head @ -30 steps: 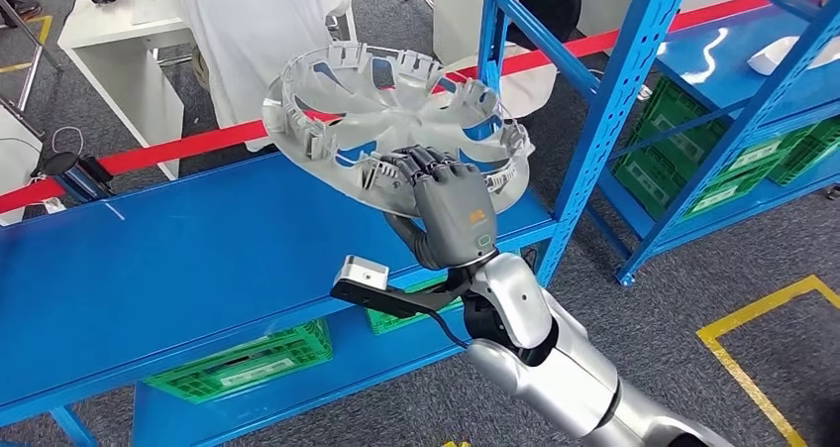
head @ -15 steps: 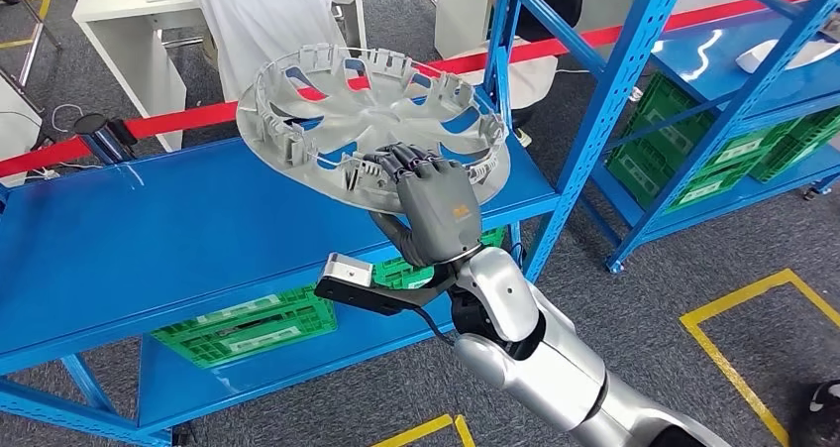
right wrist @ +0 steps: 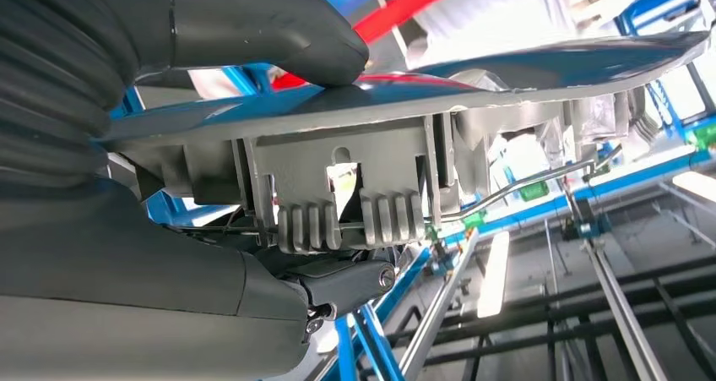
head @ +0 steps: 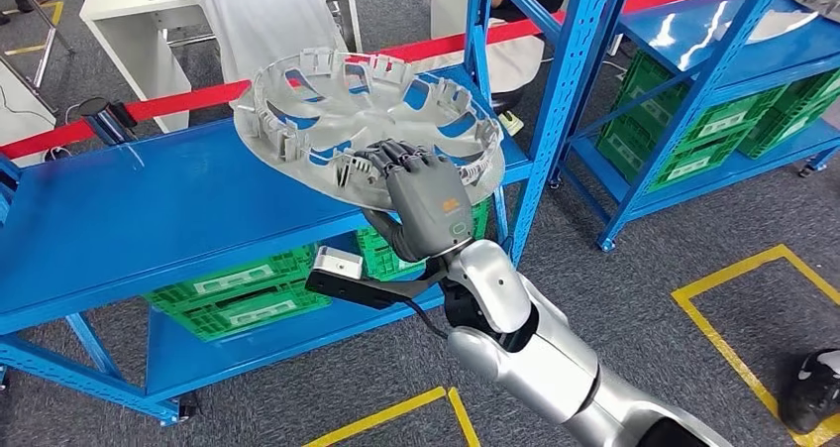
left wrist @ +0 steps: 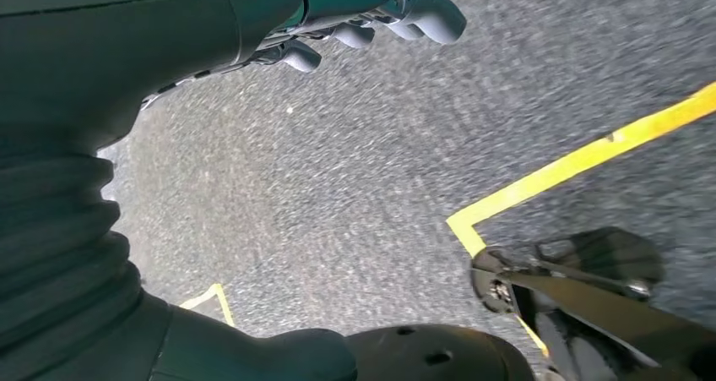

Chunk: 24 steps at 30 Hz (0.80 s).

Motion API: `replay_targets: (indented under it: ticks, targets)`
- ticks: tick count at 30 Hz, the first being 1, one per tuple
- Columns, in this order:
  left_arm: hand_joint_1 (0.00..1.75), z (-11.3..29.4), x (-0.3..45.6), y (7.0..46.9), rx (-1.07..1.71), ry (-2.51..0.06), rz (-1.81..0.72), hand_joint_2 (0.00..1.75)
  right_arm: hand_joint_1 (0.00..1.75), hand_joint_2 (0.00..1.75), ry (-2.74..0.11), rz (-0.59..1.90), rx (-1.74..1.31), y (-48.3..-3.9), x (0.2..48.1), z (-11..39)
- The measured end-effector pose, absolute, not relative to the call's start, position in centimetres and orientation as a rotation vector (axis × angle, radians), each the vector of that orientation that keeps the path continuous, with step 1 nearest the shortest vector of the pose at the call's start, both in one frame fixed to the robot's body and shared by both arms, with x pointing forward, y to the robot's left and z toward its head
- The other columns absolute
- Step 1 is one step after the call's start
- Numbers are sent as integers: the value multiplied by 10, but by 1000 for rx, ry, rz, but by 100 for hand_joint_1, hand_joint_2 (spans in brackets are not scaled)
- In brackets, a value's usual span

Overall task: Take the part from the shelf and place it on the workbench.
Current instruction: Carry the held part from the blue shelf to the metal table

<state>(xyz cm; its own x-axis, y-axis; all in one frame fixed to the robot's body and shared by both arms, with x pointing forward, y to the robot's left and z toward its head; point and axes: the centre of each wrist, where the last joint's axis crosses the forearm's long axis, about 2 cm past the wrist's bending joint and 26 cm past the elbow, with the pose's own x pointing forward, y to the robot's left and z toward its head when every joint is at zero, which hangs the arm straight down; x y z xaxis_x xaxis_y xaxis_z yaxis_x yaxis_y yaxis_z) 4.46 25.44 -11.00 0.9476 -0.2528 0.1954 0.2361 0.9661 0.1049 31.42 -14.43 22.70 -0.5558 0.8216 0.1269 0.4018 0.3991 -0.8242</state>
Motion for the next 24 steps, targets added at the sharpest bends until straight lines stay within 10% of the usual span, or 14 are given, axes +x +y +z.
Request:
replay_targets:
  ticks: [24]
  targets:
    - [0,-108,48,242,86,-201,-195,175,175,175,-2147,1096,-980,-130,325,239]
